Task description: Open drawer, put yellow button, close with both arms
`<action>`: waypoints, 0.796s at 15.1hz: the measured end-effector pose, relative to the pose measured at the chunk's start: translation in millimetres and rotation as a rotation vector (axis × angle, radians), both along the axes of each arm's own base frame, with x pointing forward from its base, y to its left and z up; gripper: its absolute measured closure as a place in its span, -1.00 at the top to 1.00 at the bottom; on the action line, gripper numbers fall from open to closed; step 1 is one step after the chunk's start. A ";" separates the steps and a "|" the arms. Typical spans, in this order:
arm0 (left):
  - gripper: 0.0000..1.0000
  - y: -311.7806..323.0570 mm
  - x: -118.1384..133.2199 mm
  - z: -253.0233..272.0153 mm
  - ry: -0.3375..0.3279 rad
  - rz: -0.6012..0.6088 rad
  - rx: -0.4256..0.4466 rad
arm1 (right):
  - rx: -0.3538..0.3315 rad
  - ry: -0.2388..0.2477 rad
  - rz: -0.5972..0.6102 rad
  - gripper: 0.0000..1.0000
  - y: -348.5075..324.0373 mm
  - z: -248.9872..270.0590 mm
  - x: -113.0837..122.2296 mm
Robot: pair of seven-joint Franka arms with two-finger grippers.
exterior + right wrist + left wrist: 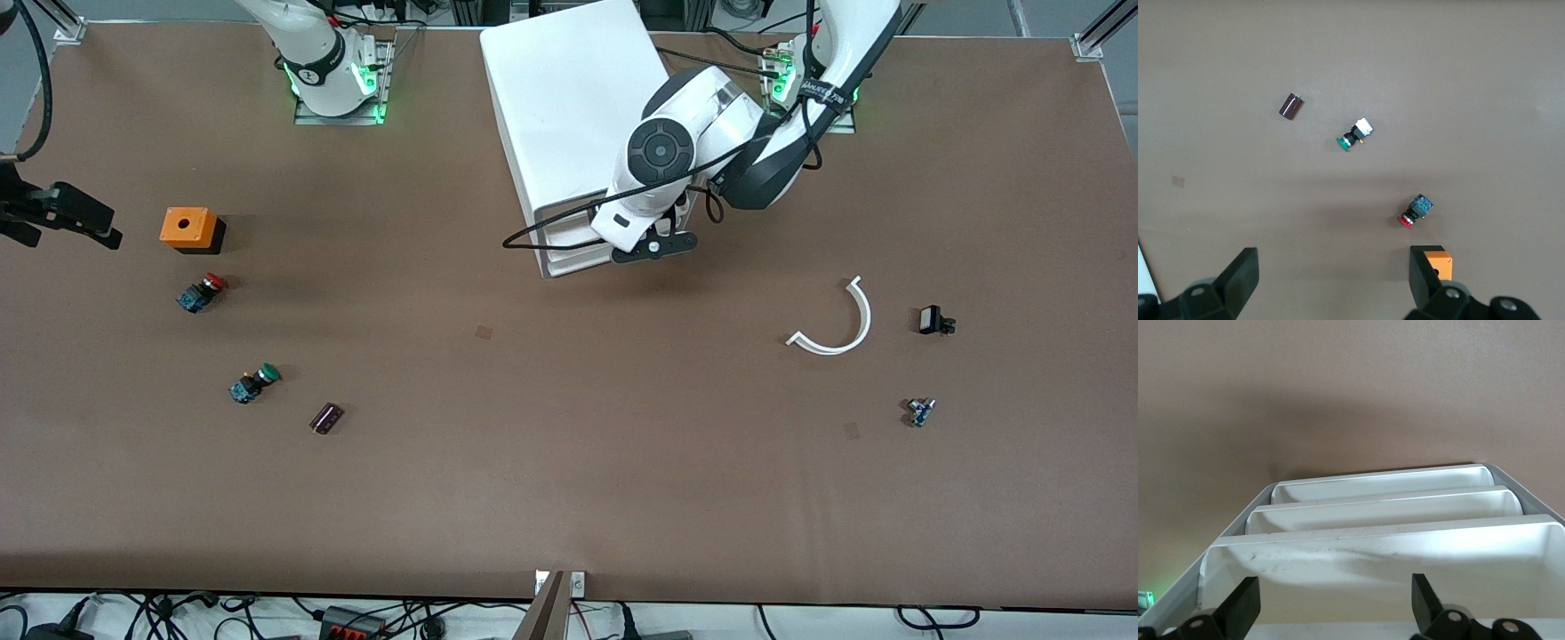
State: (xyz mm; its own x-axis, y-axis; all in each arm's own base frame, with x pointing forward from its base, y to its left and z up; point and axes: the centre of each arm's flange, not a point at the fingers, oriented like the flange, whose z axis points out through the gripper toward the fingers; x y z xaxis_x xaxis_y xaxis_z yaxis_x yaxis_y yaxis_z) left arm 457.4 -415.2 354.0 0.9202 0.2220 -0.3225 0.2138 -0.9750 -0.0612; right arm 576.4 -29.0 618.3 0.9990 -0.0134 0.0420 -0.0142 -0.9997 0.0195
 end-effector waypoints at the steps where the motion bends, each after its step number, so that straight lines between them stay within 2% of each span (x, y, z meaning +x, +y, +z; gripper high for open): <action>1: 1.00 0.4 0.3 0.2 0.000 0.001 0.000 | 0.000 0.000 0.002 1.00 0.1 0.3 -0.9; 4: 1.00 9.3 9.5 7.1 -0.019 0.017 0.000 | 0.000 0.012 0.021 1.00 0.2 -6.4 -0.2; 8: 1.00 54.2 50.1 43.4 -0.120 -0.020 0.090 | 0.001 0.035 0.024 1.00 0.8 -18.6 1.1; 10: 1.00 78.6 69.4 69.8 -0.140 -0.054 0.122 | 0.002 0.044 0.024 1.00 0.8 -23.9 0.8; 12: 1.00 113.2 92.8 93.2 -0.148 -0.073 0.116 | 0.002 0.046 0.024 1.00 0.6 -29.4 1.1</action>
State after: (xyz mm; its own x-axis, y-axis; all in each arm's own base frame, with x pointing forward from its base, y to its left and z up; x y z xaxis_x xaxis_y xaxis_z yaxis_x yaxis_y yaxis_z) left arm 550.2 -302.0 447.1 0.9707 0.1805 -0.1586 0.1575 -0.9764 -0.1476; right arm 577.4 -28.4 588.8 0.9999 0.0106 -0.0038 0.0107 -0.9998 0.0179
